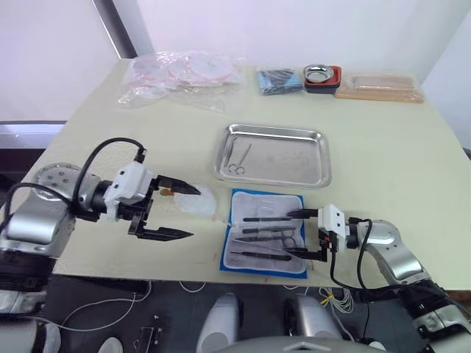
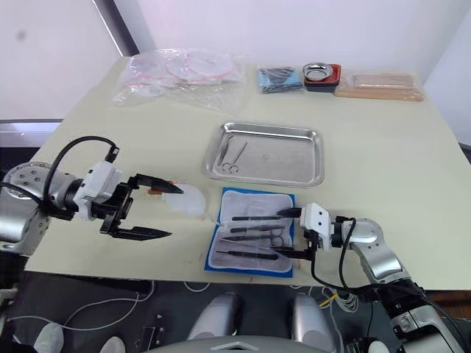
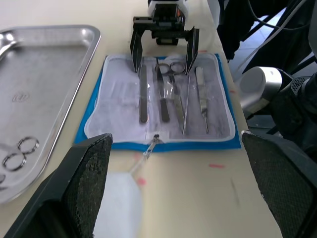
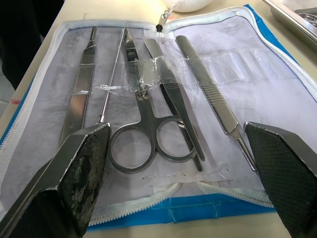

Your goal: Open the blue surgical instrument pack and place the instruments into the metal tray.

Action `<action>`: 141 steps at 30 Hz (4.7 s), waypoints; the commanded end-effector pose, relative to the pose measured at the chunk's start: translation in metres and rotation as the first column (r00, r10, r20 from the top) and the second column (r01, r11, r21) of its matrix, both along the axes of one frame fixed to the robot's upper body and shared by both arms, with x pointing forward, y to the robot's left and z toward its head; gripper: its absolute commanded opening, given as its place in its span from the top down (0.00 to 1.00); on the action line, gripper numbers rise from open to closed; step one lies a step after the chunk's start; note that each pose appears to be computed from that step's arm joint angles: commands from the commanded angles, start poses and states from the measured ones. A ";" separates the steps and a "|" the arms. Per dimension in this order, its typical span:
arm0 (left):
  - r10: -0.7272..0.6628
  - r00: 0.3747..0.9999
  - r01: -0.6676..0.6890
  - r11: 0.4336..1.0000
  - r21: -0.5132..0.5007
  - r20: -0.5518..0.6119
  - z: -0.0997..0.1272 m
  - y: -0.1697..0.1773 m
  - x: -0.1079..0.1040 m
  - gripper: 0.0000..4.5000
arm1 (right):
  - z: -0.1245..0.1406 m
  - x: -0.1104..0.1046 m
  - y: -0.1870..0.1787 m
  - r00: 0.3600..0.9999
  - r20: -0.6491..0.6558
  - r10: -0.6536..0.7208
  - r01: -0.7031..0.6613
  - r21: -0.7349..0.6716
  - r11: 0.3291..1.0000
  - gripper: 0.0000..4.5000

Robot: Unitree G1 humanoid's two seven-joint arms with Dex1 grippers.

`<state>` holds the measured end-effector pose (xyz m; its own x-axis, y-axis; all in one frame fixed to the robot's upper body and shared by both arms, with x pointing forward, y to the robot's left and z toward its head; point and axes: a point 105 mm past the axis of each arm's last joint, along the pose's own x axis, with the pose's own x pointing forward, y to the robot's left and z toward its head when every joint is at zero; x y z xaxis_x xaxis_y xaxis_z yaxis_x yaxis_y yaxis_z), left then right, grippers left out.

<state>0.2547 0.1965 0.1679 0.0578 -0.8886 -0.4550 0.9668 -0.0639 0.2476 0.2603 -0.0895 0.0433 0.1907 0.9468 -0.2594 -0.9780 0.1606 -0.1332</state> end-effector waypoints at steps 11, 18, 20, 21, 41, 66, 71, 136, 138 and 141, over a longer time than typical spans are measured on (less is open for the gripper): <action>0.027 0.994 -0.027 1.000 0.004 0.103 -0.035 -0.068 0.038 0.02 | -0.049 -0.018 -0.013 0.983 -0.183 -0.032 0.007 -0.135 0.991 0.00; 0.032 0.993 -0.037 0.998 0.046 0.114 -0.053 -0.076 0.051 0.49 | -0.048 -0.016 -0.013 0.984 -0.176 -0.038 0.014 -0.134 0.991 0.00; 0.027 0.994 -0.033 0.998 0.051 0.101 -0.058 -0.077 0.051 0.49 | -0.048 -0.016 -0.013 0.984 -0.175 -0.039 0.015 -0.133 0.991 0.00; 0.025 0.995 -0.031 0.998 0.054 0.098 -0.061 -0.076 0.052 0.49 | -0.048 -0.016 -0.013 0.984 -0.175 -0.038 0.015 -0.133 0.991 0.00; -0.023 0.999 0.020 0.994 0.106 0.029 -0.092 -0.082 0.052 0.99 | -0.047 -0.016 -0.011 0.984 -0.174 -0.043 0.021 -0.127 0.992 0.00; 0.023 0.999 -0.027 0.982 0.188 0.022 -0.045 -0.072 0.045 0.99 | -0.050 -0.017 -0.010 0.982 -0.186 -0.035 0.012 -0.126 0.992 0.00; 0.057 0.998 -0.056 0.968 0.243 0.002 -0.041 -0.065 0.042 0.99 | -0.051 -0.018 -0.009 0.982 -0.188 -0.033 0.009 -0.126 0.992 0.00; 0.808 0.584 -0.804 0.562 -0.196 -0.080 0.008 -0.082 0.119 0.99 | -0.055 -0.018 -0.009 0.980 -0.197 -0.021 -0.005 -0.129 0.992 0.00; 0.830 0.551 -0.825 0.526 -0.206 -0.088 0.005 -0.086 0.123 0.99 | -0.055 -0.018 -0.010 0.980 -0.197 -0.022 -0.004 -0.131 0.991 0.00; 0.864 0.494 -0.857 0.464 -0.222 -0.100 -0.001 -0.094 0.130 0.99 | -0.055 -0.018 -0.011 0.980 -0.196 -0.026 0.000 -0.131 0.991 0.00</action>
